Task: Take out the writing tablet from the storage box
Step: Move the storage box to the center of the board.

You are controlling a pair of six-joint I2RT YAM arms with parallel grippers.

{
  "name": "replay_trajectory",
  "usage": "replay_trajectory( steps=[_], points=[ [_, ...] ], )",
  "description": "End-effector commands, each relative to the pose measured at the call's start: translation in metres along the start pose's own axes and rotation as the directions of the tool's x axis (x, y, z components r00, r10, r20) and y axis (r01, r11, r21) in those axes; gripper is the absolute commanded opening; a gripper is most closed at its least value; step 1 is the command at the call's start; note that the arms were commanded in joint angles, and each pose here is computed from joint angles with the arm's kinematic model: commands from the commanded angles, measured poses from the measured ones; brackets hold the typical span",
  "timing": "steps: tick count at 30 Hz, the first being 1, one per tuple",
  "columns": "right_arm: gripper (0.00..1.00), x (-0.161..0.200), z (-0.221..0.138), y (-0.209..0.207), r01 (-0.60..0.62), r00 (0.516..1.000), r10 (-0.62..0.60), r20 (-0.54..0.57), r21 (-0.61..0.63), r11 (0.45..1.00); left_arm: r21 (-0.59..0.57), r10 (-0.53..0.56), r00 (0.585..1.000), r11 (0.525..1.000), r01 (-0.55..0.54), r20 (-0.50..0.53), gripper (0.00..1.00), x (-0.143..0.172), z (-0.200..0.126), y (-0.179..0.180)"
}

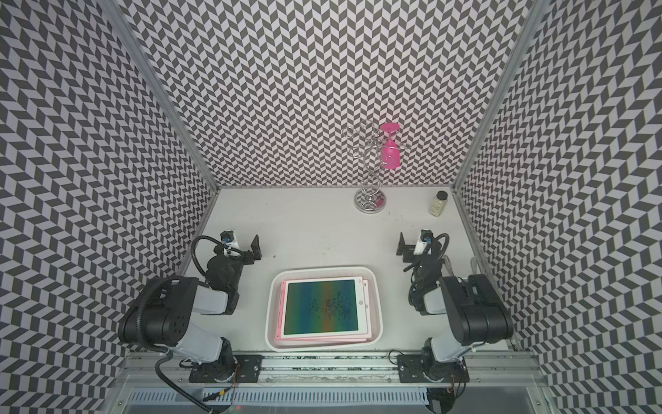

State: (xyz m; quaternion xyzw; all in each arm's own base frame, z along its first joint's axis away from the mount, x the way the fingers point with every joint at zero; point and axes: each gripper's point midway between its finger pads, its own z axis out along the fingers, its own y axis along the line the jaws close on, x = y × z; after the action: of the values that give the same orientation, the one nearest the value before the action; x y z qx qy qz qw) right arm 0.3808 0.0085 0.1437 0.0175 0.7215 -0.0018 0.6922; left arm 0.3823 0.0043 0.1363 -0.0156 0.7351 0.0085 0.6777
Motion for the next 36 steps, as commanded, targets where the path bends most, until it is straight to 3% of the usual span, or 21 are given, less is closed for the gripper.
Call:
replay_trajectory(
  steps=[1, 22, 25, 30, 36],
  points=[
    [0.99, -0.014, 0.0, -0.001, -0.002, 0.998, 0.002, 0.057, 0.0, 1.0, -0.002, 0.009, 0.999, 1.0, -0.009, 0.033, 1.0, -0.01, 0.003, -0.001],
    [0.99, -0.016, 0.002, -0.004, -0.009, 0.998, 0.008, 0.056, 0.02, 1.0, -0.017, 0.011, 0.999, 1.0, -0.01, 0.039, 1.0, -0.017, 0.006, 0.0],
    [0.99, -0.018, 0.008, -0.006, -0.012, 1.0, 0.011, 0.022, 0.037, 0.999, -0.044, 0.006, 0.999, 0.999, -0.009, -0.054, 0.99, -0.022, 0.02, 0.001],
    [0.99, -0.022, 0.02, 0.012, 0.045, 0.998, -0.046, -0.035, -0.02, 0.999, -0.047, 0.021, 0.997, 0.999, -0.025, -0.081, 1.0, -0.035, 0.024, -0.009],
    [0.99, -0.027, 0.042, 0.034, 0.006, 0.978, -0.018, -0.209, -0.059, 0.998, -0.056, -0.111, 0.946, 0.994, 0.098, -0.304, 1.0, -0.031, 0.04, -0.023]
  ],
)
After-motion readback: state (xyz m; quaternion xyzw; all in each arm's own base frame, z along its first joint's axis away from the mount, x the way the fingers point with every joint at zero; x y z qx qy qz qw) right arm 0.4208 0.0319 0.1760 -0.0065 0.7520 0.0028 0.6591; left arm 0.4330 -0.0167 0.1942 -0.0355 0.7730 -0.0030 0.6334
